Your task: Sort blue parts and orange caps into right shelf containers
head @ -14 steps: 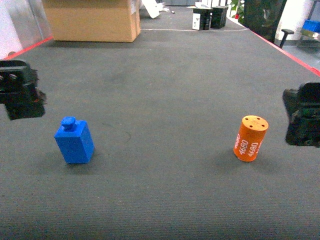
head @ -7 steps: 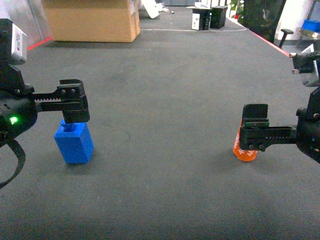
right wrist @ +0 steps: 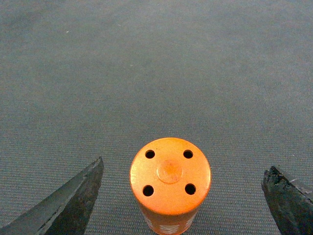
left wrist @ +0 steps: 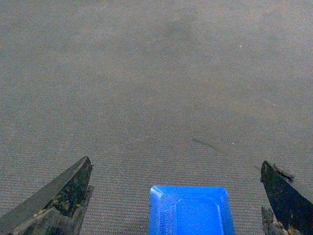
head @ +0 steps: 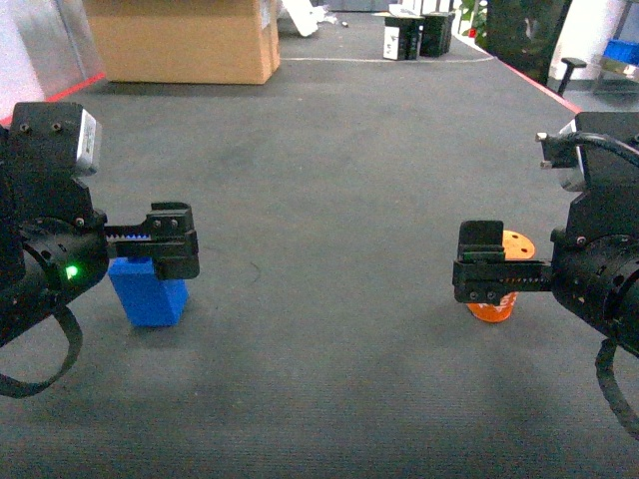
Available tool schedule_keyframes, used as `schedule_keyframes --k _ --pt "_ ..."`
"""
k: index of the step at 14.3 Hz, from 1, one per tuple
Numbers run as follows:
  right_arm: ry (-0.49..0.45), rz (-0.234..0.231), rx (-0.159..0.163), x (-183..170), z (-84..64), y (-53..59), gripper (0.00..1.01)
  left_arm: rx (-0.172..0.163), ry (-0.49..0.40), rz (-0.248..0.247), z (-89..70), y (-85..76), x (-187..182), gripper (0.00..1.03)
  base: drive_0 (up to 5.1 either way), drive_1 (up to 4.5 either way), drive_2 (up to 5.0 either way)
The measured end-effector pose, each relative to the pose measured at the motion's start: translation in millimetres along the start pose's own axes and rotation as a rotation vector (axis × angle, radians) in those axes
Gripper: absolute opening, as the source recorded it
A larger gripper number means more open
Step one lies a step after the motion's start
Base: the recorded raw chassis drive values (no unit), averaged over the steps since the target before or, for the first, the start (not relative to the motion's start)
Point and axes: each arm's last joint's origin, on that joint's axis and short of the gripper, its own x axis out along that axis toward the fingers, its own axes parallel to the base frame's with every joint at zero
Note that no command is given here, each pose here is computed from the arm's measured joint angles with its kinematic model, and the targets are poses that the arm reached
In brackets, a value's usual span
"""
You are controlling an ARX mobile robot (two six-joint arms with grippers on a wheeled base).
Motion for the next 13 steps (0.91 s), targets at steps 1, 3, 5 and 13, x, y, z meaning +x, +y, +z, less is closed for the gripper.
schedule_keyframes --k 1,3,5,13 --pt "0.004 -0.004 0.001 2 -1.8 0.3 0.98 0.001 0.010 0.003 -3.6 0.7 3 0.98 0.0 0.00 0.0" --pt "0.015 -0.008 -0.001 7 -6.6 1.2 0.98 0.005 0.038 0.006 -12.0 2.5 6 0.98 0.0 0.00 0.0" --pt "0.036 -0.024 0.000 13 -15.9 1.0 0.98 0.008 0.054 0.006 -17.7 2.4 8 0.98 0.0 0.00 0.0" --pt "0.019 -0.075 0.023 42 -31.6 5.5 0.86 0.018 0.130 -0.001 -38.5 0.8 22 0.98 0.0 0.00 0.0"
